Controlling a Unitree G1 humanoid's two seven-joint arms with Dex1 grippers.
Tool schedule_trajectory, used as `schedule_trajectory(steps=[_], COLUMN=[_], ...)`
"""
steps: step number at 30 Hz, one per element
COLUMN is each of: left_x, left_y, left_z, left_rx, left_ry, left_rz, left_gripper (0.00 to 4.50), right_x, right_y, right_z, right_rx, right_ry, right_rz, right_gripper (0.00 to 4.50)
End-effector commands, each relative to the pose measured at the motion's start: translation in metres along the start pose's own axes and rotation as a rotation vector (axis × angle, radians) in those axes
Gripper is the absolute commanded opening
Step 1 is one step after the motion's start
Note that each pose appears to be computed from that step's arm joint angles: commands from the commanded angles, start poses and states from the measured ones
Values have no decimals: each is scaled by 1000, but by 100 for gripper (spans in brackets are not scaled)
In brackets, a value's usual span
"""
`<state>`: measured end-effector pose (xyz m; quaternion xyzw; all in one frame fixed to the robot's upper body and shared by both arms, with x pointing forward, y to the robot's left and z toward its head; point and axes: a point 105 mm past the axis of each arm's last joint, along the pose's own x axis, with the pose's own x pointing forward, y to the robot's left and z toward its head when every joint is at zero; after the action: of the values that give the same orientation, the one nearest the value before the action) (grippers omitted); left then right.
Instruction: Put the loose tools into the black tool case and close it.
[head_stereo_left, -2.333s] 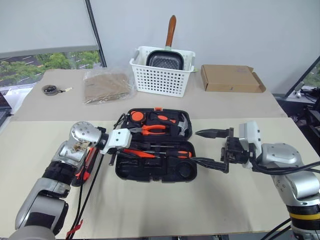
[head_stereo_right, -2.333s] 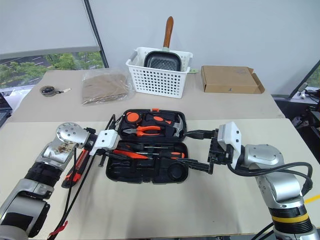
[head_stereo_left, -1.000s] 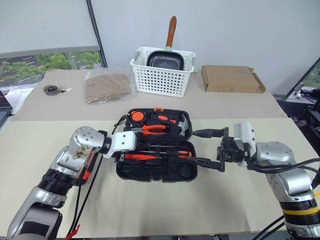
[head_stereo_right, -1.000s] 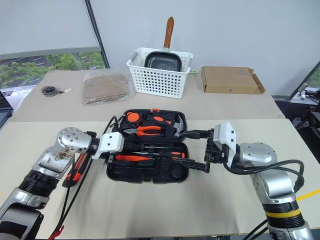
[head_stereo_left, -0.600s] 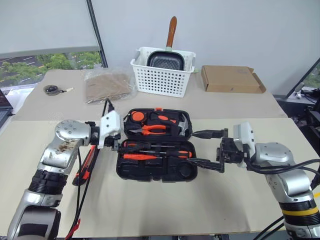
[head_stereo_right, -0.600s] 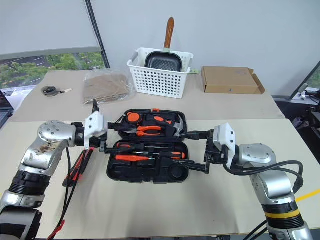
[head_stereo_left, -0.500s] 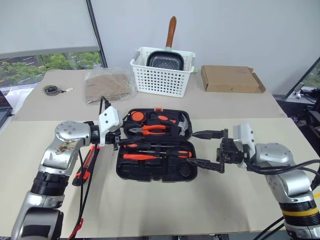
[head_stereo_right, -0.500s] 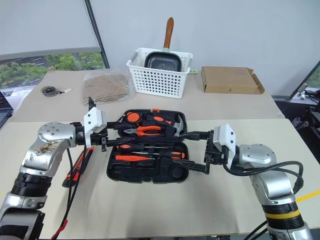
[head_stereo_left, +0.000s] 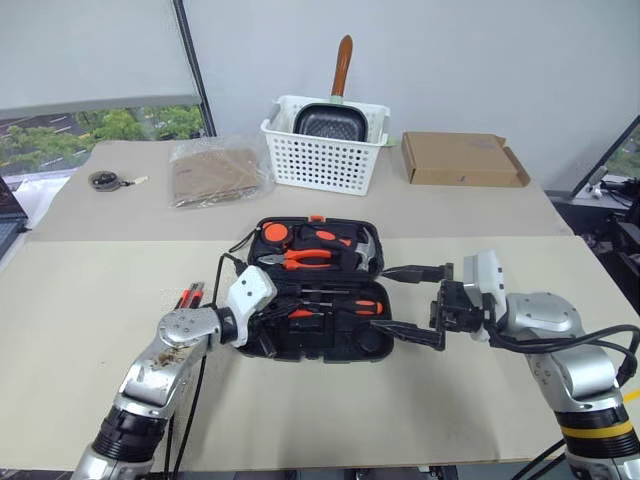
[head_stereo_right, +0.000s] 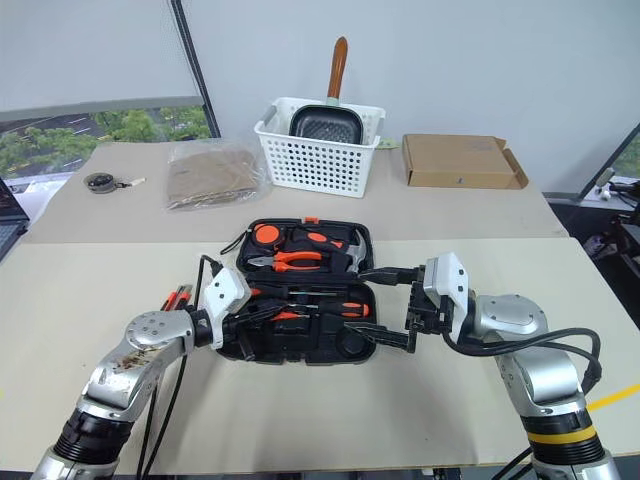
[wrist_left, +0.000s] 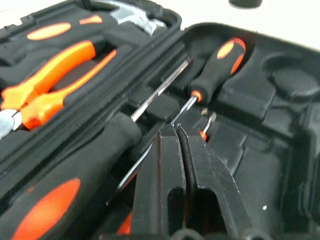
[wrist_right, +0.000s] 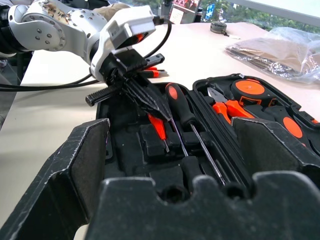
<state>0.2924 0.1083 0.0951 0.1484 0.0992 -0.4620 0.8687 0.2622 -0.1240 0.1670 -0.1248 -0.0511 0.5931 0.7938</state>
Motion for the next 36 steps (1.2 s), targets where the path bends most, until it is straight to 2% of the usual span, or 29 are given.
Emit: schedule_trajectory(steps=[1, 10, 14, 16, 18, 21, 24, 26, 30, 31, 36], left_x=[2, 8, 3, -8, -17, -36, -68, -91, -120, -127, -147], left_y=[5, 0, 12, 23, 29, 48, 82, 95, 91, 87, 73], left_z=[-4, -16, 3, 23, 29, 52, 75, 66, 35, 26, 0], left_rx=[11, -51, -40, -52, -76, -122, -125, -121, -178, -197, -252], left_ry=[36, 87, -22, -118, -133, -194, -287, -244, -148, -128, -44], left_rz=[51, 38, 101, 166, 198, 252, 421, 544, 653, 678, 755], left_gripper=[13, 13, 13, 13, 13, 84, 188, 266, 424, 448, 448], right_x=[-3, -6, -6, -5, -5, -1, 5, 10, 15, 16, 17], right_y=[1, 1, -1, -2, -3, -5, -7, -10, -12, -12, -16], right_z=[12, 13, 14, 15, 15, 15, 16, 16, 18, 18, 18], right_rx=[-64, -66, -72, -73, -72, -67, -57, -61, -61, -58, -48], right_ry=[-12, 6, 6, 4, 0, -14, -51, -64, -85, -90, -100], right_rz=[-2, -4, -1, 8, 15, 25, 40, 55, 87, 98, 129], right_gripper=[450, 450, 450, 450, 450, 450, 450, 450, 450, 450, 450])
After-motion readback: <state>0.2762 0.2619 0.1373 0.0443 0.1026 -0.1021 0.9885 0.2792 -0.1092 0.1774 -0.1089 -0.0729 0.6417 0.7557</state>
